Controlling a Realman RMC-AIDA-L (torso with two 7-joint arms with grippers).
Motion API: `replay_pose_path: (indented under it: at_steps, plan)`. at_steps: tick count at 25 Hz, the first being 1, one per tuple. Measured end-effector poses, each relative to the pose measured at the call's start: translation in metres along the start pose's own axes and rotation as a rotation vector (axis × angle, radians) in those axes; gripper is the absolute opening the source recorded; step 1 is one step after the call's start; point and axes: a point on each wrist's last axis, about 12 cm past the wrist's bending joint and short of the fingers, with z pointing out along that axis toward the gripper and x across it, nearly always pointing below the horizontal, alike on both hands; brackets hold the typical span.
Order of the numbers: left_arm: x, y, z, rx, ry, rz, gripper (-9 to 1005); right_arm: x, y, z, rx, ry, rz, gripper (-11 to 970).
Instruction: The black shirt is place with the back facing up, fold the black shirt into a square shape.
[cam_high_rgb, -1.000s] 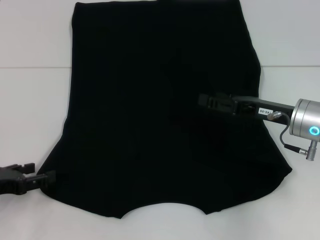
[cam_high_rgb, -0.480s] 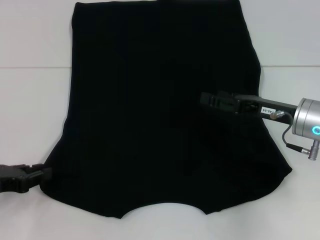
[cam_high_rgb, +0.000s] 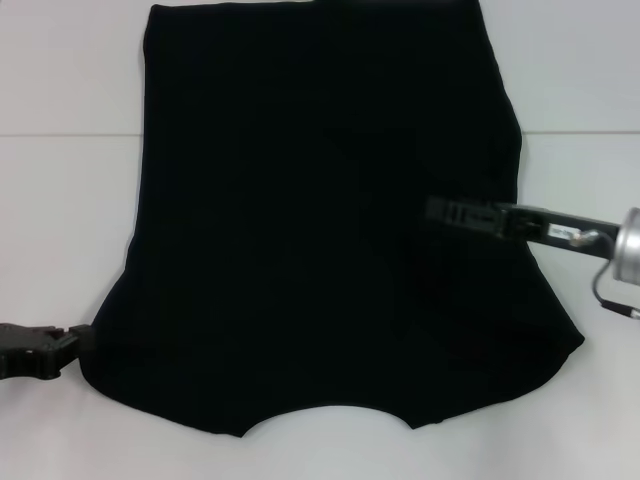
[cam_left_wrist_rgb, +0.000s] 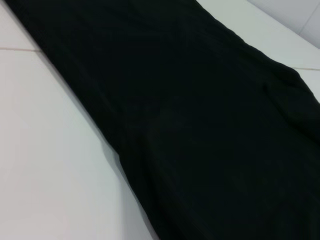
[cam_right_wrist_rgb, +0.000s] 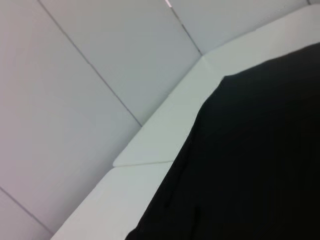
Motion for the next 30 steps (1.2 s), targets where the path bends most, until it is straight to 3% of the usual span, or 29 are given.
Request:
replay_pose_path:
  at_steps: [5, 12, 20, 30]
  plan:
    - [0.000, 0.000, -0.001, 0.002, -0.002, -0.004, 17, 0.010, -0.012, -0.029, 0.021, 0.085, 0.089, 854]
    - [0.002, -0.002, -0.003, 0.019, 0.000, -0.016, 16, 0.029, -0.035, -0.083, 0.109, 0.118, 0.212, 853]
    - [0.001, -0.002, -0.002, 0.025, 0.002, -0.016, 17, 0.038, -0.041, -0.094, 0.148, 0.164, 0.242, 852]
    - [0.000, -0.002, -0.001, 0.023, 0.002, -0.015, 17, 0.045, -0.039, -0.083, 0.162, 0.225, 0.244, 851]
